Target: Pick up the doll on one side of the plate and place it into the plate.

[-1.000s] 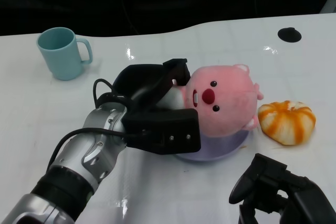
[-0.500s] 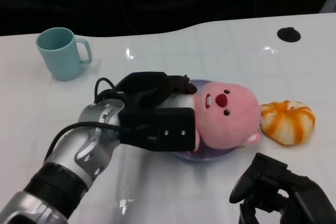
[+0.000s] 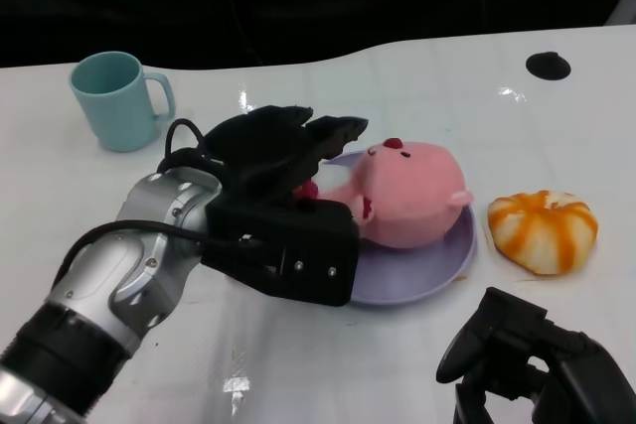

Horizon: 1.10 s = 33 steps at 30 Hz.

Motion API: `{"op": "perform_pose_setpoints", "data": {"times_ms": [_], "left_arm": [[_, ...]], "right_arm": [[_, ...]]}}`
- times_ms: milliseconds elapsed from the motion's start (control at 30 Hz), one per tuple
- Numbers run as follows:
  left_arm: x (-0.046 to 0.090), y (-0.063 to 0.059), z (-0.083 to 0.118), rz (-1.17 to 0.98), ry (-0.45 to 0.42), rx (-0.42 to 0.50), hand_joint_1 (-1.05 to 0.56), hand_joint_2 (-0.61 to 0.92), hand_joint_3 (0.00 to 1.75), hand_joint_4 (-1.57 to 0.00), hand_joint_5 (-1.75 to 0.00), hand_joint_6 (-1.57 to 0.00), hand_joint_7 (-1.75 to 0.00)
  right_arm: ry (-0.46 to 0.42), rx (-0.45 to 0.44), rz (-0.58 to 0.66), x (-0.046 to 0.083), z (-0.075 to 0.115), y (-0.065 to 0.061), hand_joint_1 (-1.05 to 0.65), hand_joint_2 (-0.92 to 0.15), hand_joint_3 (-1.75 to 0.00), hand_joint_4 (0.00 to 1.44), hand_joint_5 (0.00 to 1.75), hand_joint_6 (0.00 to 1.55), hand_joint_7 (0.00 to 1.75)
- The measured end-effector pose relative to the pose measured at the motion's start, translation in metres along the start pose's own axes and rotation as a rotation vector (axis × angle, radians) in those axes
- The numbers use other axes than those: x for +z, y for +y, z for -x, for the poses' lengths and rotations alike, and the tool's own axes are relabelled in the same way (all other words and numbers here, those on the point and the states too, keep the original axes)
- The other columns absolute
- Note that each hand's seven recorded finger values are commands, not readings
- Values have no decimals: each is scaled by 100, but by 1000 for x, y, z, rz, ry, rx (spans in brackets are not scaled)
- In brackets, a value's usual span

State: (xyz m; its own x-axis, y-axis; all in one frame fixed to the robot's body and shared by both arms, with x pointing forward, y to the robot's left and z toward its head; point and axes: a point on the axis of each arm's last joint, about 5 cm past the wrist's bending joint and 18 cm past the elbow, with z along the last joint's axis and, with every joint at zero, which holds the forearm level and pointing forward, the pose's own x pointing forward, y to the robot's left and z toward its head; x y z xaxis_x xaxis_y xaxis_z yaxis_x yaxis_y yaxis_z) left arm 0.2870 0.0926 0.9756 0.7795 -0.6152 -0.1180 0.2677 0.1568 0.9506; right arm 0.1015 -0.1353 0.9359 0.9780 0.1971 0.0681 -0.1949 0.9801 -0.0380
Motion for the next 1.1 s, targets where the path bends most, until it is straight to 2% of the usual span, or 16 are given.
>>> {"op": "perform_pose_setpoints", "data": {"times_ms": [100,200,333,433,467,500,600,700,833,867,933,967,1000,1067,1100], "left_arm": [[-3,4,9,31,-19,25,-98,92,58,0,0,-4,-1],[-9,8,23,136,-33,38,-89,92,51,-7,-5,-6,-2],[-16,9,41,271,-52,57,-80,92,46,-17,-12,-14,-6],[-23,7,56,380,-67,106,-74,92,40,-23,-18,-21,-8],[-26,5,61,434,-73,124,-71,92,37,-22,-30,-25,-7],[-28,3,66,476,-79,138,-69,92,34,-14,-50,-29,-5],[-32,-1,78,590,-99,188,-59,92,28,-12,-78,-38,-6],[-34,-5,91,695,-120,249,-42,91,15,-28,-89,-54,-12],[-34,-14,105,822,-126,304,-24,88,14,-47,-97,-70,-18],[-34,-16,108,849,-121,312,-19,82,28,-54,-98,-76,-22],[-34,-20,114,903,-115,328,-16,60,70,-61,-100,-81,-27],[-34,-22,119,943,-108,337,-14,52,89,-67,-107,-87,-36],[-34,-24,123,989,-100,345,-11,48,100,-70,-112,-89,-44],[-33,-29,131,1085,-76,355,-6,44,116,-76,-123,-83,-75],[-32,-31,135,1122,-61,357,-5,43,120,-77,-127,-82,-84]], "right_arm": [[0,0,0,0,0,0,5,-40,-137,72,175,65,151],[-1,0,1,0,0,0,5,-40,-137,72,175,65,152],[-2,0,1,0,0,0,5,-40,-137,72,175,65,152],[-3,0,1,0,-1,0,5,-40,-136,72,175,64,152],[-3,1,1,0,-1,0,5,-40,-136,72,174,64,151],[-2,0,2,0,-1,0,5,-40,-136,71,174,64,151],[-3,1,2,0,-1,0,5,-40,-136,71,175,64,151],[-4,1,3,0,-1,0,6,-40,-137,71,175,64,151],[-5,1,4,0,-2,0,6,-40,-137,71,175,63,151],[-6,2,3,0,-2,0,6,-40,-137,71,175,64,151],[-6,2,4,0,-2,0,5,-41,-136,71,175,64,151],[-7,3,4,0,-2,0,6,-41,-136,72,175,64,152],[-7,3,4,0,-2,0,7,-42,-136,72,175,64,152],[-6,3,4,0,-2,0,7,-42,-136,71,175,63,152],[-6,3,4,0,-2,0,7,-42,-136,71,175,63,152]]}}
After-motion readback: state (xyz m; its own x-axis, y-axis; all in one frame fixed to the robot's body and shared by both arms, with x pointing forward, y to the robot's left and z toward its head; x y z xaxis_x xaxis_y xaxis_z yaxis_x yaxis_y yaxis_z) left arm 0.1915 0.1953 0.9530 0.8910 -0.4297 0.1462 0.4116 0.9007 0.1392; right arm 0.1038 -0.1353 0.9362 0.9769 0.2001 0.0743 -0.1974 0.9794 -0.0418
